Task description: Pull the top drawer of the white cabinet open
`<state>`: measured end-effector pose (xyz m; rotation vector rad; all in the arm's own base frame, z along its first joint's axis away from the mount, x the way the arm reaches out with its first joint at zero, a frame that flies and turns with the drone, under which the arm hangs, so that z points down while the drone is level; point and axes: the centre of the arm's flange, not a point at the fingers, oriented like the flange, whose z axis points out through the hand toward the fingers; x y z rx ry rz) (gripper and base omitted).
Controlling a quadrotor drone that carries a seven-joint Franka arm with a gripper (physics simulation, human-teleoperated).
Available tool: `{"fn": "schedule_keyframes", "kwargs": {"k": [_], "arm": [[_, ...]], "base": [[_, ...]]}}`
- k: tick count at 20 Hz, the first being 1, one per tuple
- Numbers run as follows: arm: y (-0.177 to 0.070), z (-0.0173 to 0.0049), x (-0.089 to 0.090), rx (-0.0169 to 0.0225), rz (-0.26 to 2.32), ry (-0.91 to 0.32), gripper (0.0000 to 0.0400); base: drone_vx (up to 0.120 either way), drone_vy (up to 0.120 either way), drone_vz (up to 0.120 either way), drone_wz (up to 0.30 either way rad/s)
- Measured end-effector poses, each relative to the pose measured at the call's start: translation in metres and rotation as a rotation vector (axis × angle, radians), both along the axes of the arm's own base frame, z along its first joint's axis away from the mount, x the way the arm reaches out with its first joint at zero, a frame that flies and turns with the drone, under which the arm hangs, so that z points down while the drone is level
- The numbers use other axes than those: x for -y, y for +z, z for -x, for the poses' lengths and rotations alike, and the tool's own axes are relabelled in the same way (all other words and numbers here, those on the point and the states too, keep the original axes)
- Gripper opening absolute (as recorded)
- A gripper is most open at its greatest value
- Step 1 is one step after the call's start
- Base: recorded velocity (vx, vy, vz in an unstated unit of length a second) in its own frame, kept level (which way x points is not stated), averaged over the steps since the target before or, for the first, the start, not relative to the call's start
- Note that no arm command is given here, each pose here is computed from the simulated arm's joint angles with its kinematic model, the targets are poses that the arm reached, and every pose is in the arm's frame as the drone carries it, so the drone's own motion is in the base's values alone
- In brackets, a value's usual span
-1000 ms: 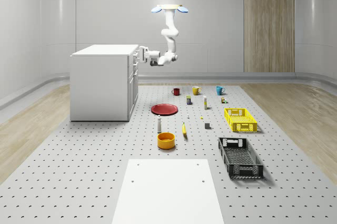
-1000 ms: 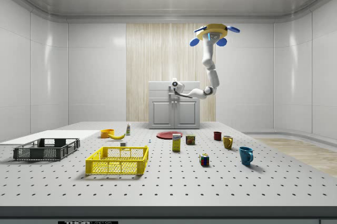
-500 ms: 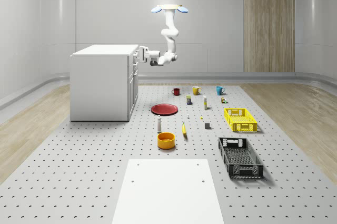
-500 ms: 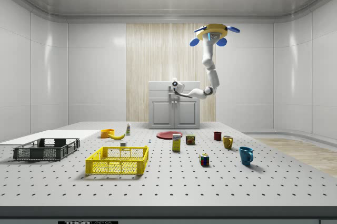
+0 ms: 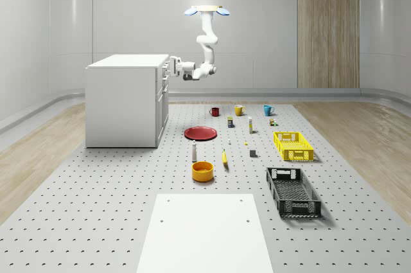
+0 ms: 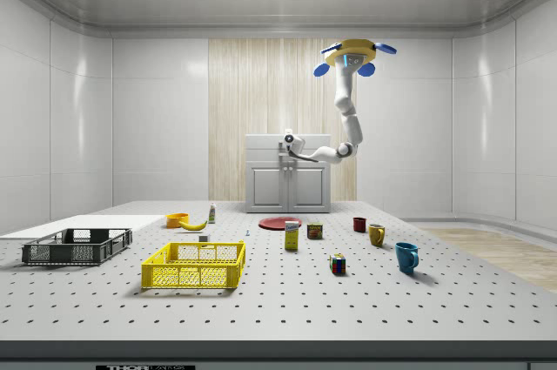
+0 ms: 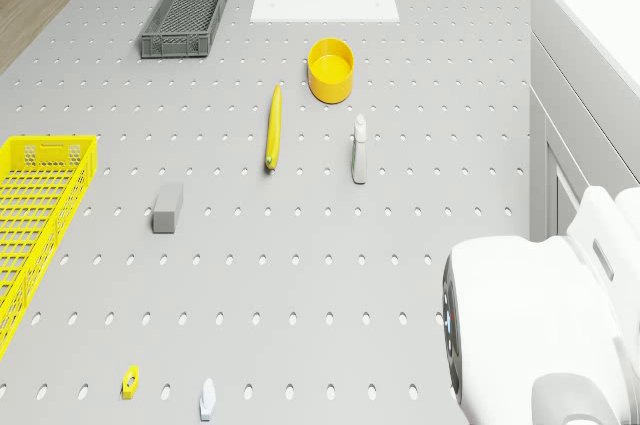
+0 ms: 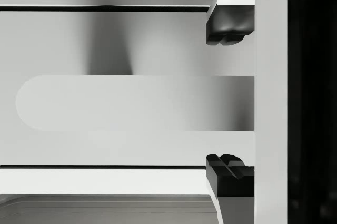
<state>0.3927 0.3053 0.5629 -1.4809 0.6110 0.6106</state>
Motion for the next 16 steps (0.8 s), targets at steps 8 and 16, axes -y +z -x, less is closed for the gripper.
{"fn": "schedule_keyframes", "kwargs": {"k": [8, 16], "arm": [[-0.0006, 0.0, 0.0, 0.0, 0.0, 0.0, 0.0226], [-0.0007, -0.0001, 0.0001, 0.0006, 0.0, 0.0, 0.0121]], "base": [[0.0, 0.0, 0.0, 0.0], [0.0, 0.0, 0.0, 0.0]]}}
